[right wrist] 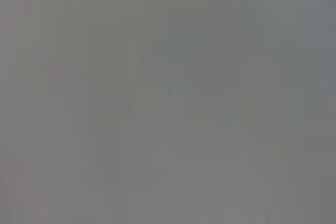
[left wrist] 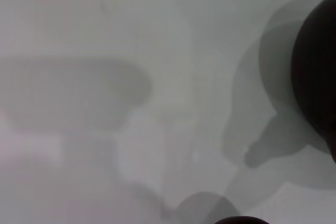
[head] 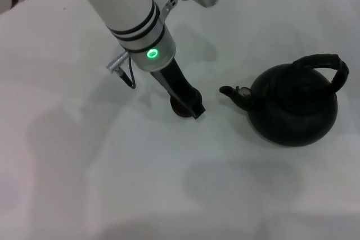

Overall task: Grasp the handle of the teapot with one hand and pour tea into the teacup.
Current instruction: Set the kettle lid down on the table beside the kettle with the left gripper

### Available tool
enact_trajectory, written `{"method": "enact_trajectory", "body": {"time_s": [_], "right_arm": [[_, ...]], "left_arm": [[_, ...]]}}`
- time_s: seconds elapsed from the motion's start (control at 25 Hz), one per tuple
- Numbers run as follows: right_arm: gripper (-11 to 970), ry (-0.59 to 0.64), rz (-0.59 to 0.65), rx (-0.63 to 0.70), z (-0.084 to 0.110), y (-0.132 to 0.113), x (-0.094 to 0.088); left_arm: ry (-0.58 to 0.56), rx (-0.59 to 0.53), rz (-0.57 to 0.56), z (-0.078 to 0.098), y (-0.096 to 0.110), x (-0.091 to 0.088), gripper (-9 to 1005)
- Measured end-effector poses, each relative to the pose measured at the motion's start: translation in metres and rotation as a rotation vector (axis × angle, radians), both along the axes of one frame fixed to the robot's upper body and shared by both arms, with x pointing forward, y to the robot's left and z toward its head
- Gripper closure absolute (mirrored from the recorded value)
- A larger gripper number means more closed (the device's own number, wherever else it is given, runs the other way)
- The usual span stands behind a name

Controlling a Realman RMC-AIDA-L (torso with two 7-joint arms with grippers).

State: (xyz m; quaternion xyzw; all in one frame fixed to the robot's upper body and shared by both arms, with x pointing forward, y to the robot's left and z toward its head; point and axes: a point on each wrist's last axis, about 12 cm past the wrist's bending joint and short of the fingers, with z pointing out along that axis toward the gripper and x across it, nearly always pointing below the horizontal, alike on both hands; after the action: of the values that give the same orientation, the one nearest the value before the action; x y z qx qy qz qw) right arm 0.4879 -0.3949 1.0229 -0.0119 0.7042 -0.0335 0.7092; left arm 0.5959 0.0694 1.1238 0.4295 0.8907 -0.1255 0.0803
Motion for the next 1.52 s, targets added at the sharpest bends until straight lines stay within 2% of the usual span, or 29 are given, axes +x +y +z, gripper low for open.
{"method": "enact_trajectory", "body": {"time_s": [0.56, 1.52], "right_arm": [[85, 0.002, 0.000, -0.001, -0.0004, -0.0001, -0.0007], [86, 0.001, 0.002, 0.002, -0.0006, 0.0005, -0.0010]], "left_arm": [[0.018, 0.029, 0.007, -0.0068, 0.0062, -0.0014, 295], [0.013, 0.047, -0.002, -0.0073, 0.0072, -0.0014, 295]]}}
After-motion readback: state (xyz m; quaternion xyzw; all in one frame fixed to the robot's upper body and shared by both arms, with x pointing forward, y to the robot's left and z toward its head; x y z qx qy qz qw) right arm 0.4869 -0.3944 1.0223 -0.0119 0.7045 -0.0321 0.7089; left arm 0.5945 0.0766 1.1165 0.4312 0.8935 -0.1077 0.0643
